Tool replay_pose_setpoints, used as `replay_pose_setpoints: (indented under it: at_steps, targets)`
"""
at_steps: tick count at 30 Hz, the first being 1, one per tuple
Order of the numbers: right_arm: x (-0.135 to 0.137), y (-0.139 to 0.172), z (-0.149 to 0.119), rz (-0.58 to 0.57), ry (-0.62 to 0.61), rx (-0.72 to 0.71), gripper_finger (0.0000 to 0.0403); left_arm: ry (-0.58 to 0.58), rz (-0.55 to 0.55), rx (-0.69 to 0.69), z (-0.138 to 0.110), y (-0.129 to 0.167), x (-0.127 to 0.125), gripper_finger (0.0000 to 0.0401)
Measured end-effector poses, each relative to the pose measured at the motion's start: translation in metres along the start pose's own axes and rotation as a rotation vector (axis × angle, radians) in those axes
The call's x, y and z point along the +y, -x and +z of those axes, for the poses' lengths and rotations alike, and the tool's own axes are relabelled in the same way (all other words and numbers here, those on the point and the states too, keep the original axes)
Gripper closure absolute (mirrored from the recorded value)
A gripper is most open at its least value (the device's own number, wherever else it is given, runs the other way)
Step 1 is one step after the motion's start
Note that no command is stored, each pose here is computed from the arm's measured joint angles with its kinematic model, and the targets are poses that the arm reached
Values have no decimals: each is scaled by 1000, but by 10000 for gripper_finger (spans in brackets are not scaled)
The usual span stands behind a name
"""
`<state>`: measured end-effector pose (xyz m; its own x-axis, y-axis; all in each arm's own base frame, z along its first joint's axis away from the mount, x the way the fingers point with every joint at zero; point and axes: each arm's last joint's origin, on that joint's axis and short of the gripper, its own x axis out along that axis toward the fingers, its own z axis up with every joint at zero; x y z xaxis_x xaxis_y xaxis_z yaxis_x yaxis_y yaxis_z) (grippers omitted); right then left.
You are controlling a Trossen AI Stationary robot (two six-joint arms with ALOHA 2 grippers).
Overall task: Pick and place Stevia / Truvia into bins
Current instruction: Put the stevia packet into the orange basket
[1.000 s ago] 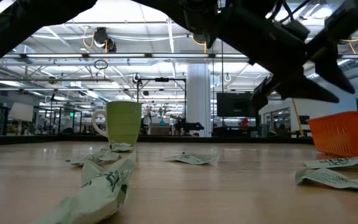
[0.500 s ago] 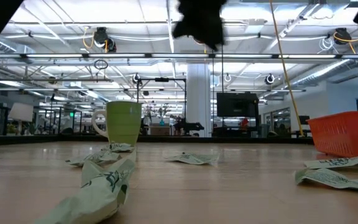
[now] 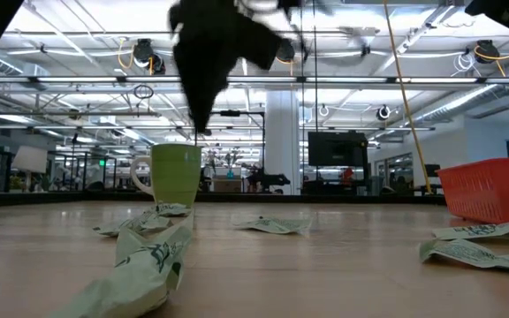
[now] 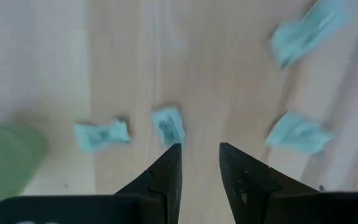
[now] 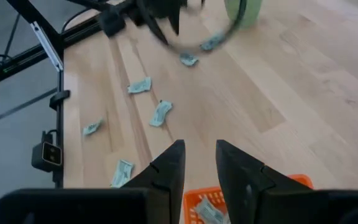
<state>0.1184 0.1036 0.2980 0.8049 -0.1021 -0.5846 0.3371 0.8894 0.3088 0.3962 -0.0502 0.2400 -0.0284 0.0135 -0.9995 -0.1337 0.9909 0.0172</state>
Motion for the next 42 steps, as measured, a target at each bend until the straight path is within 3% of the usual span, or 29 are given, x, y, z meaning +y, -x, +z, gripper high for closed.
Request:
replay_pose_setpoints:
  at_steps: [3, 7, 10, 15, 19, 26, 30, 35, 39, 42]
  targets:
    - [0, -1, 1, 0, -7, -4, 316, -43, -36, 70, -8, -29, -1, 288]
    - [0, 0, 1, 0, -8, -4, 316, -89, -52, 34, -21, -48, 0, 288]
    - [0, 0, 1, 2, -10, -5, 316, -37, -43, -35, -26, -59, 9, 288]
    - [0, -1, 2, 1, -8, -9, 316, 81, 89, -109, -39, -59, 35, 288]
    - [-1, -3, 4, -12, -24, -20, 316, 139, 12, -147, -45, -74, 52, 288]
    - [-2, -6, 9, -22, -53, -40, 316, 200, 14, -179, -51, -98, 68, 288]
    - [-2, -7, 10, -29, -60, -42, 316, 174, -31, -196, -51, -102, 72, 311]
    - [-2, -7, 10, -27, -62, -43, 316, 249, -50, -202, -52, -99, 76, 388]
    - [-2, -7, 10, -27, -62, -42, 316, 290, -197, -247, -42, -87, 69, 393]
    - [-2, -7, 10, -27, -62, -42, 316, 270, -278, -358, -28, -68, 56, 397]
